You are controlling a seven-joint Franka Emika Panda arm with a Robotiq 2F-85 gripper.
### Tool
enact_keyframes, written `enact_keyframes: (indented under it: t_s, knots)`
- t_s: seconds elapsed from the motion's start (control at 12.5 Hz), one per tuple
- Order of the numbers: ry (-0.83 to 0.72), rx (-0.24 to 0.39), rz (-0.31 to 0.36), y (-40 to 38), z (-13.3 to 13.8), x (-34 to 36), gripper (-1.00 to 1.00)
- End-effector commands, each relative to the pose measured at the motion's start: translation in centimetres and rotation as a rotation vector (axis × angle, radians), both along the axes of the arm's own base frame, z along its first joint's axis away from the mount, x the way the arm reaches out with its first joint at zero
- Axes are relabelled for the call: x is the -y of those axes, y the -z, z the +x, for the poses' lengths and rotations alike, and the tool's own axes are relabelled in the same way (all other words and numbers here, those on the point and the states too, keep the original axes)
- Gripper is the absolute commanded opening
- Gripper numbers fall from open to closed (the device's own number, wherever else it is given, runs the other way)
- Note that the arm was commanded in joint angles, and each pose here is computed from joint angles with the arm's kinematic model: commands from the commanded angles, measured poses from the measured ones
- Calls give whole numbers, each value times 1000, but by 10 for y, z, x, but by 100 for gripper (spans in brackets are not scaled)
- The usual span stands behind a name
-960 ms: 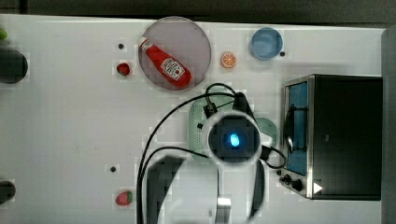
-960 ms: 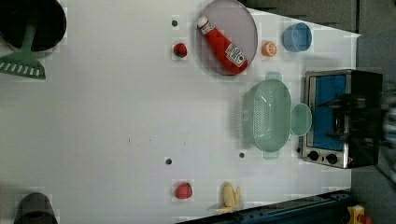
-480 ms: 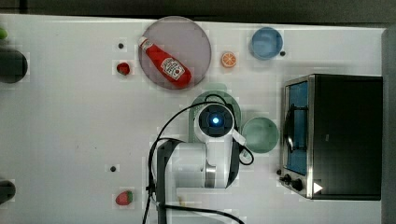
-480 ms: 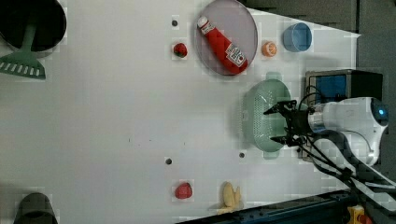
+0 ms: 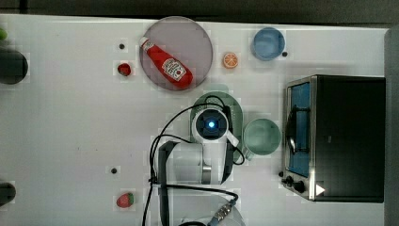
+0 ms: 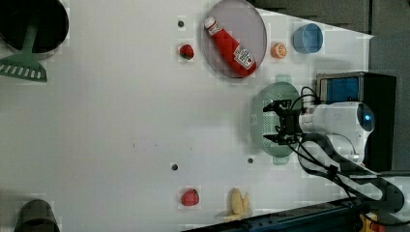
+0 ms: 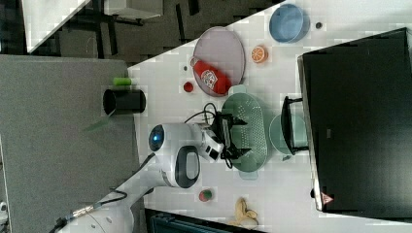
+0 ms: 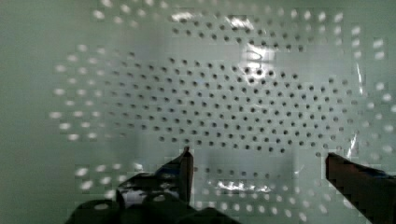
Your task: Drag strainer right to left.
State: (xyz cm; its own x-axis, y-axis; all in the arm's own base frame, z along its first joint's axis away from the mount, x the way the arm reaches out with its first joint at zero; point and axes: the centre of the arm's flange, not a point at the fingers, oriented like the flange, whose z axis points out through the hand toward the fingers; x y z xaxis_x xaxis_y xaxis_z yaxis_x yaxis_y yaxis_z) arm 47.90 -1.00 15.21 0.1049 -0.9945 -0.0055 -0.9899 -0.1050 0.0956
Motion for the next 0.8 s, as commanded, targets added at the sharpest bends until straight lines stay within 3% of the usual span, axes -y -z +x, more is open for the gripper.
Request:
enact_keyframes:
  t_s: [0.08,0.8]
  knots:
    - [93,13,-7,-7,3,-22,100]
    - [9,9,8,-7,-5,-100,100]
